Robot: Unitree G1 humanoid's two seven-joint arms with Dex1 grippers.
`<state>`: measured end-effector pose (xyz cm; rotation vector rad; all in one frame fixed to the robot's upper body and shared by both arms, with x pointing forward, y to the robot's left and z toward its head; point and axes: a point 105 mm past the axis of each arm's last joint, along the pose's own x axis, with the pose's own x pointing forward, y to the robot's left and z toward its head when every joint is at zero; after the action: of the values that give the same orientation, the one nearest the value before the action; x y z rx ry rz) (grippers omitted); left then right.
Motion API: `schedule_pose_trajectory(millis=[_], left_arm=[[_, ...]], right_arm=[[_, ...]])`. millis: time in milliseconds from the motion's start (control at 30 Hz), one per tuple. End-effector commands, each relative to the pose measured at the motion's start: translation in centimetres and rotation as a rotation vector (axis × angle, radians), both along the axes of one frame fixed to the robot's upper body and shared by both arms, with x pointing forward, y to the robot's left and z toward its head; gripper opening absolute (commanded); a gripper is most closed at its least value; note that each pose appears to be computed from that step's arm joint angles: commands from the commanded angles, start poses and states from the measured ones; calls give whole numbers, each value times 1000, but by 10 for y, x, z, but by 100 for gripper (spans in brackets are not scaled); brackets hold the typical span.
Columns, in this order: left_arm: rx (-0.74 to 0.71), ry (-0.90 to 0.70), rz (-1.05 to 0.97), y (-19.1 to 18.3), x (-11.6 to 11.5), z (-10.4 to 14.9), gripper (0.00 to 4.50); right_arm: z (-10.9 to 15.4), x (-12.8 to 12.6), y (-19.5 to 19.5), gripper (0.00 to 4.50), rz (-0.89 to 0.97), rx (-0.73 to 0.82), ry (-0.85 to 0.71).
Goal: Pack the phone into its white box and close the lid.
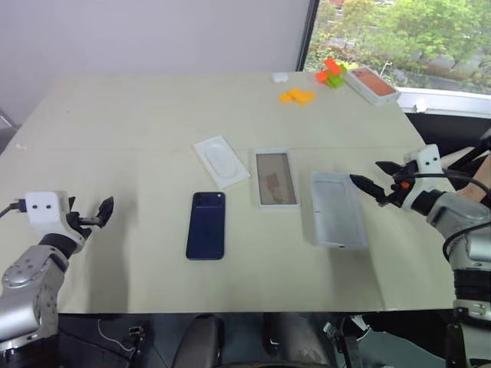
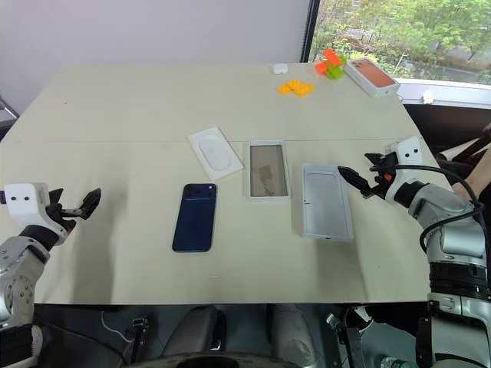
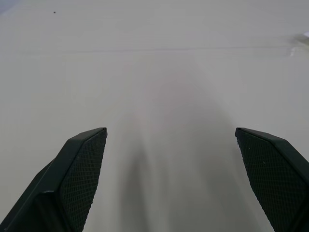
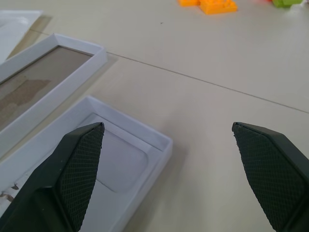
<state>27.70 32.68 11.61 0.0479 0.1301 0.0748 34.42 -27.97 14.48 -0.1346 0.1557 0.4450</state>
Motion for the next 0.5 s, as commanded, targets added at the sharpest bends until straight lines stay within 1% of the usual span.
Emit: schedule_pose_trajectory(millis=[33,200,267,333,500], left_arm=[[36,-27,5,6,-6,13,450],[39,-33,3,3,-8,16,450],[36,-38,2,2,-8,17,450],[33,-35,-8,-2,-11,16,450],[13,-25,-41,-14,-9,11,450]], right_arm=[[11,-1,0,445,7,-7,-45],[13,1,7,445,30,-5,-53],[10,2,11,445,48,-24,-47],[7,0,12,445,58,-44,-44],[12,-2,16,445,57,-38,-61]])
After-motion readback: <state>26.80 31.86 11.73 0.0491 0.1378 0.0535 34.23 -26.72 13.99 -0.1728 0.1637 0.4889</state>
